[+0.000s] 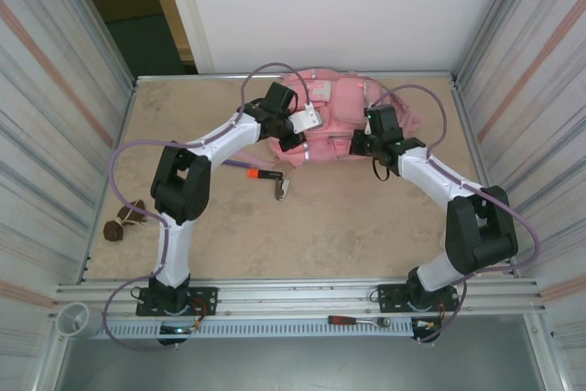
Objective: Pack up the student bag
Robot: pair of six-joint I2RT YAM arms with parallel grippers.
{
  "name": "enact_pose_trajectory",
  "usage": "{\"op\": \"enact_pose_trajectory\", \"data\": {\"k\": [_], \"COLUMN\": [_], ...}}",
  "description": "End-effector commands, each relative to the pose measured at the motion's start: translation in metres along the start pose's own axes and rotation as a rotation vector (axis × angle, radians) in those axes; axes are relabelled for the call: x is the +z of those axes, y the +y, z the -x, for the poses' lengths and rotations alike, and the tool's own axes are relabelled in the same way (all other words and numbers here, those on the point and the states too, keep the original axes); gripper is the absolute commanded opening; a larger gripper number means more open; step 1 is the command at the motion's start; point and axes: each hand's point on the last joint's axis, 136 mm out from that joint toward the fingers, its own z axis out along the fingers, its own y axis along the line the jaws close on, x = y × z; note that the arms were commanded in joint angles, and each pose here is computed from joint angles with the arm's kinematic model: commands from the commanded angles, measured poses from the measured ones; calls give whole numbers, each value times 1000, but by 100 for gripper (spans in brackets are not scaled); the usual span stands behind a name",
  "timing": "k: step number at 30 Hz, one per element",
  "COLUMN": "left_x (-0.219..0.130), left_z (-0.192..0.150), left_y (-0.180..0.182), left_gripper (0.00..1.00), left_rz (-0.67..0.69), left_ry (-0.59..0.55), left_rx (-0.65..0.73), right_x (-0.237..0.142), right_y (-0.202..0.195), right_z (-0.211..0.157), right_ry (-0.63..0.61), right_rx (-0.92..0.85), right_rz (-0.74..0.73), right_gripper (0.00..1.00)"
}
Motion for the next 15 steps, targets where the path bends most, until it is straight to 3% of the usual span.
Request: {"op": "enact_pose_trajectory", "data": {"k": [1, 4, 7, 15], "left_x": [-8, -9, -13, -35], "left_z": [-1, 2, 6, 27], "left_y": [-10, -12, -14, -17], "left_gripper": [0, 0, 0, 0], "left_rz": [-54, -69, -94, -158], "left_ry": [-12, -23, -24, -43], "left_rx": [-17, -28, -47, -70], "right_x": [-11, -13, -9, 5], "right_y": [25, 39, 52, 71], "right_z": [-2, -7, -13, -9], "right_ry": [-7, -27, -45, -137], "right_rx": [-20, -63, -81, -91], "right_rz": [110, 106, 87, -2], "right_gripper": [7, 23, 31, 31]}}
